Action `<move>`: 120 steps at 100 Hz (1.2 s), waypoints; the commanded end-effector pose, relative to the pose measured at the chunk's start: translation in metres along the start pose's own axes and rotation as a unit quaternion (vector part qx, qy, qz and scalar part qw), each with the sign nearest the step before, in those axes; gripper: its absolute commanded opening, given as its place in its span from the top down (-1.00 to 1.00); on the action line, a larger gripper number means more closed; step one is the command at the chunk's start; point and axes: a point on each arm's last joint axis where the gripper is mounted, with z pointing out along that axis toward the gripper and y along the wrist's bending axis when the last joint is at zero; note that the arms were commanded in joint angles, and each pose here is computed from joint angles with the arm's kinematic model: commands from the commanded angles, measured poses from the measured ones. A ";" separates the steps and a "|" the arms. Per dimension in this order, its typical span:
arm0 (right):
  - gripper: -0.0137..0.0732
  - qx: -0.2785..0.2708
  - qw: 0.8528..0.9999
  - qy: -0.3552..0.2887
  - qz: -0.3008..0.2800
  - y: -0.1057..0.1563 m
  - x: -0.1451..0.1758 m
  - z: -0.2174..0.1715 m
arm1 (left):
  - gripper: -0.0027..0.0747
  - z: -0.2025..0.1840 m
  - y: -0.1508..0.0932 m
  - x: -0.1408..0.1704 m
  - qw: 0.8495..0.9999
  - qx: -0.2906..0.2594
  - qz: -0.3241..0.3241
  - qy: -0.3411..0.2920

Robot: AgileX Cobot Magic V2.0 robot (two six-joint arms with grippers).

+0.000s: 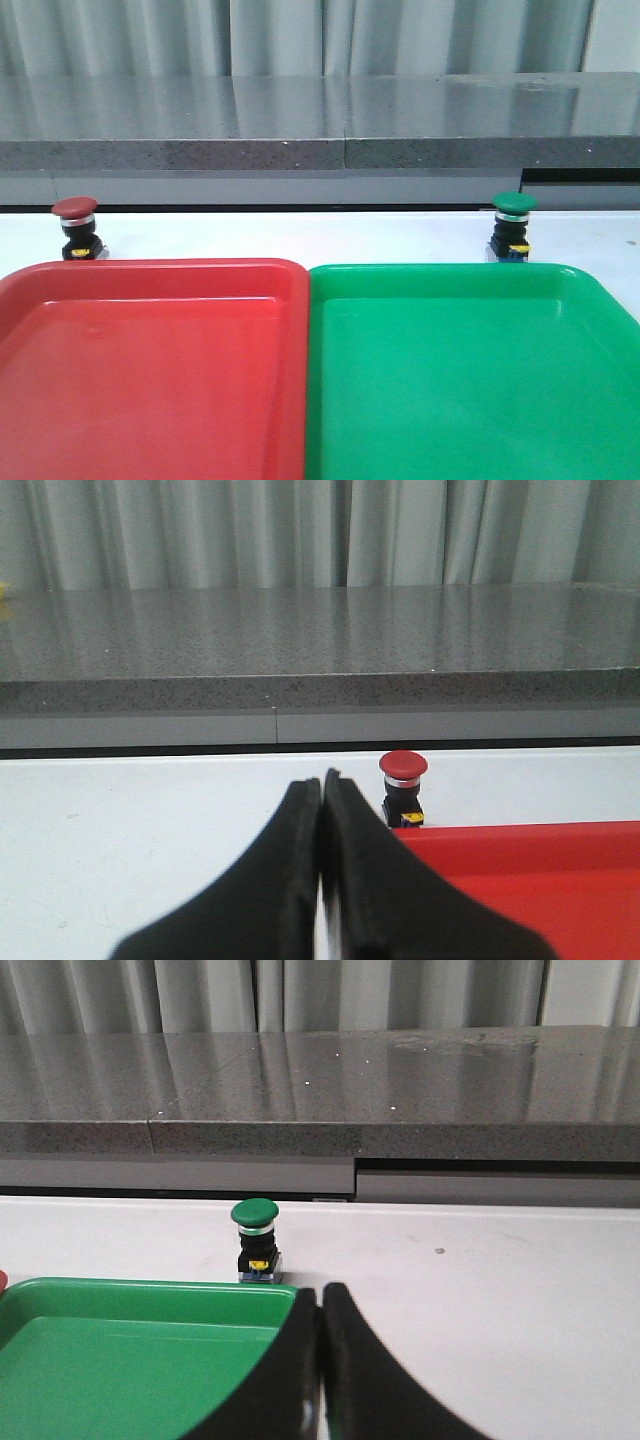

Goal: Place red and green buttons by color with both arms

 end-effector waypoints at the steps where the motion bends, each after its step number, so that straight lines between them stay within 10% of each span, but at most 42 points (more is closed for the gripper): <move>1: 0.84 0.000 0.999 -0.052 0.000 0.000 -0.013 -0.001 | 0.98 -0.001 0.000 0.004 0.999 0.000 -0.008 -0.040; 54: 0.84 0.000 0.999 -0.052 0.000 0.000 -0.013 -0.001 | 0.98 -0.004 0.000 -0.020 0.998 0.004 -0.043 -0.040; 120: 0.84 0.000 0.999 -0.052 0.000 0.000 -0.013 -0.001 | 0.98 0.030 -0.005 -0.135 0.977 0.022 -0.051 0.205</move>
